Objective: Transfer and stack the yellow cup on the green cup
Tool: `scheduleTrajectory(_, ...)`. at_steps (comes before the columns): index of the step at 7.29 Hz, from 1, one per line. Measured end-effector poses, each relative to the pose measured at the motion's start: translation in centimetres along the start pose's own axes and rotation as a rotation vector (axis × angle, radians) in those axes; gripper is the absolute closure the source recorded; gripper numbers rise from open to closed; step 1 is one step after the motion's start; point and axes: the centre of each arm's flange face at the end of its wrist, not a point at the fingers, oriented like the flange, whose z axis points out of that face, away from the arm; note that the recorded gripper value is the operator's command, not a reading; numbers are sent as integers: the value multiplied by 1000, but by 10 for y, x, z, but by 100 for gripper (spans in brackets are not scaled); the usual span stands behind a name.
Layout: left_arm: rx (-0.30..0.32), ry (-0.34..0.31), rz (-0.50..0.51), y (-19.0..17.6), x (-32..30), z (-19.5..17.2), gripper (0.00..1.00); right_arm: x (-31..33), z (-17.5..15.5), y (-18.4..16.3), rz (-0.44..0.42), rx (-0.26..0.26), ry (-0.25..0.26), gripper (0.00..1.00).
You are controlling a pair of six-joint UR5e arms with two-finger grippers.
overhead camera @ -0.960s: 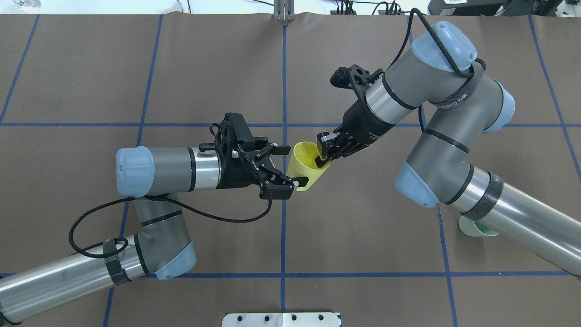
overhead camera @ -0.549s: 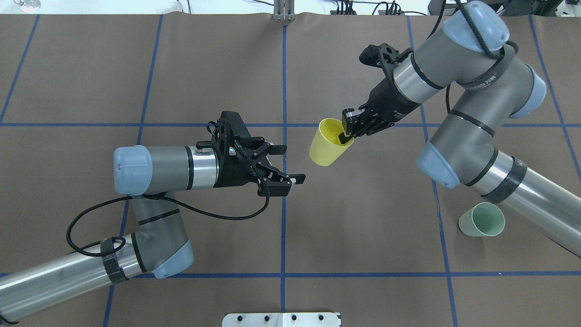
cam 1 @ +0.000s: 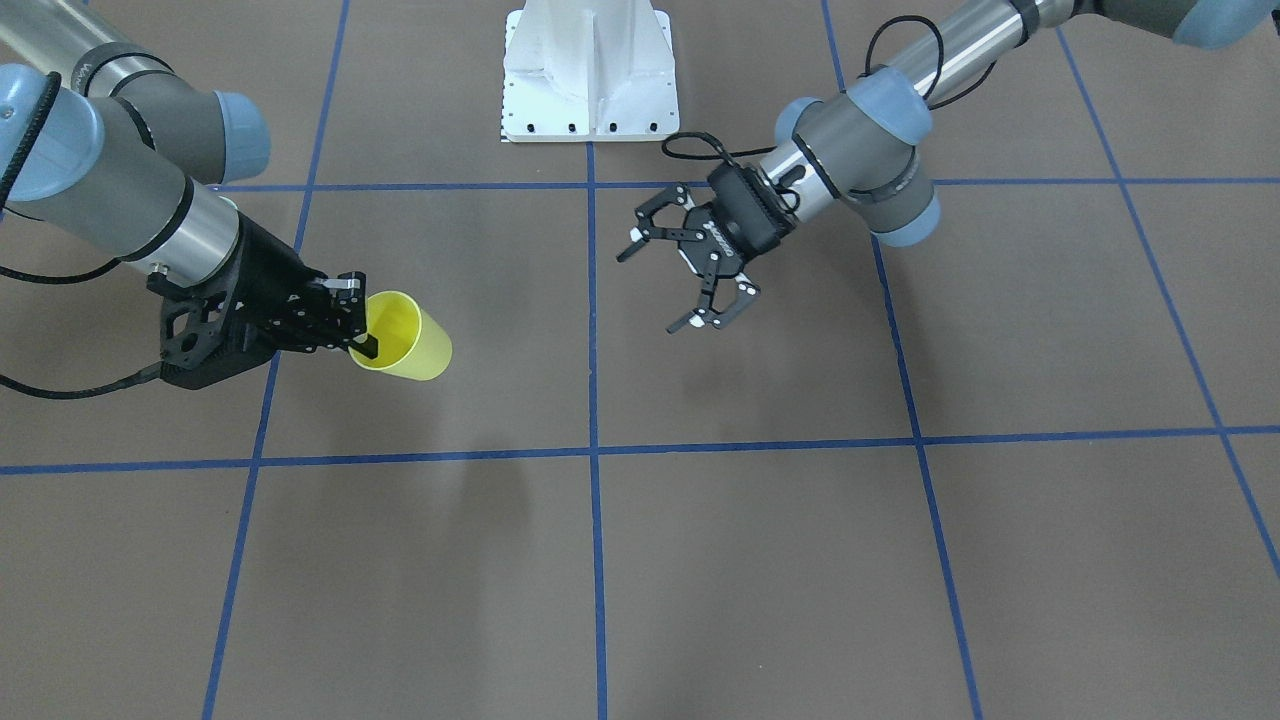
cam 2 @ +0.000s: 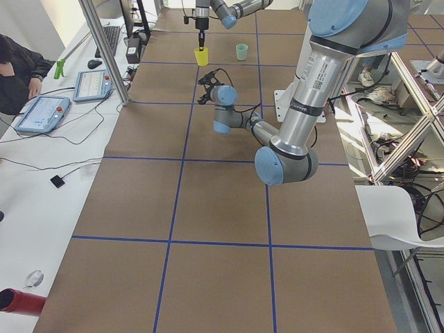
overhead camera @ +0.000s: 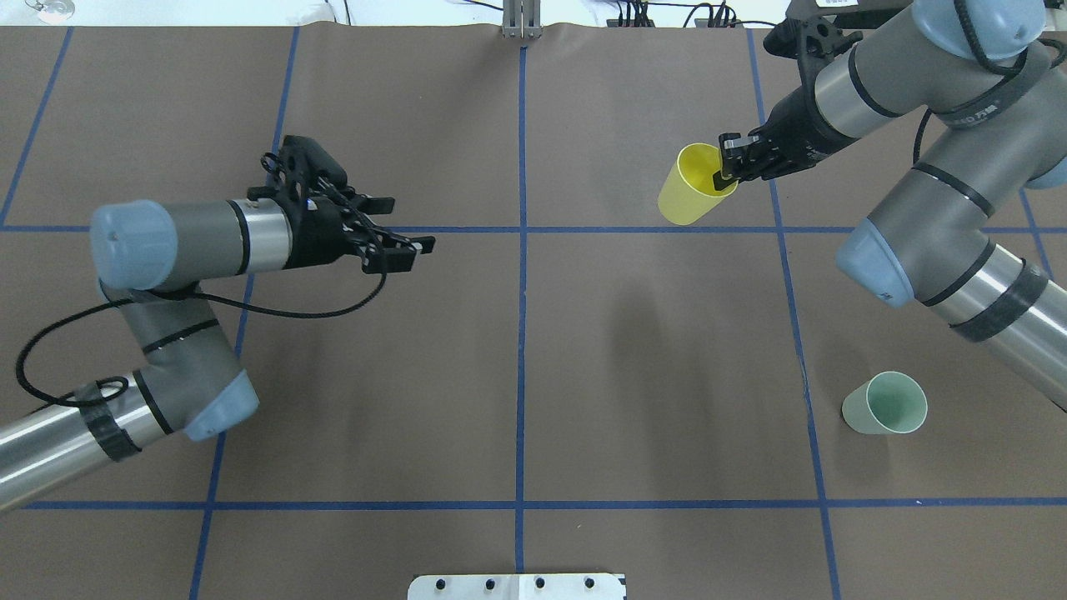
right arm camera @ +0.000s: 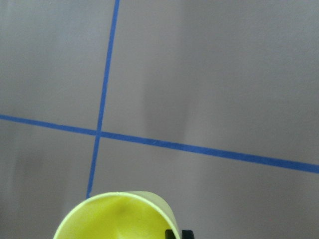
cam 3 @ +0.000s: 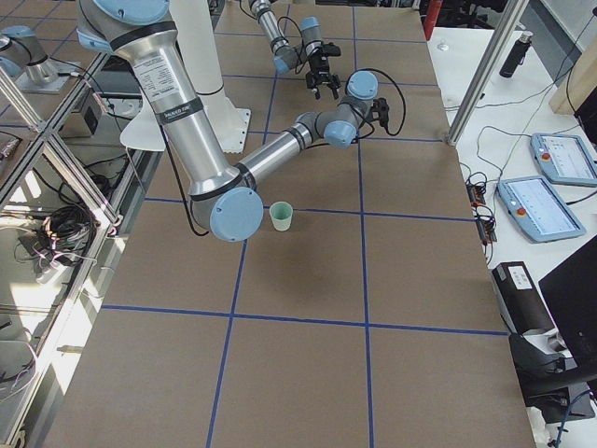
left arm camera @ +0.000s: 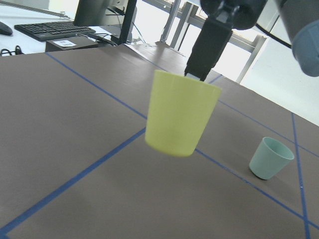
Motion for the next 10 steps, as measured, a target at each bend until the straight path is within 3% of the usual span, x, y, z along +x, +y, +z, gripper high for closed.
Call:
scheduleTrajectory(2, -142, -167, -70, -50, -90, -53, 0, 32, -11, 4, -82, -12, 152, 100)
scheduleTrajectory(3, -215, -232, -72, -66, -111, -72, 0, 39, -26, 13, -110, -48, 216, 100)
scheduleTrajectory(5, -330, -335, -94, -77, -142, -95, 0, 43, -58, 42, -113, -130, 295, 100)
scheduleTrajectory(8, -458, -424, -112, -67, -179, -117, 0, 87, -85, 115, -68, -222, 320, 100)
scheduleTrajectory(10, -486, -434, -103, -60, -189, -124, 0, 106, -83, 144, -31, -291, 300, 100)
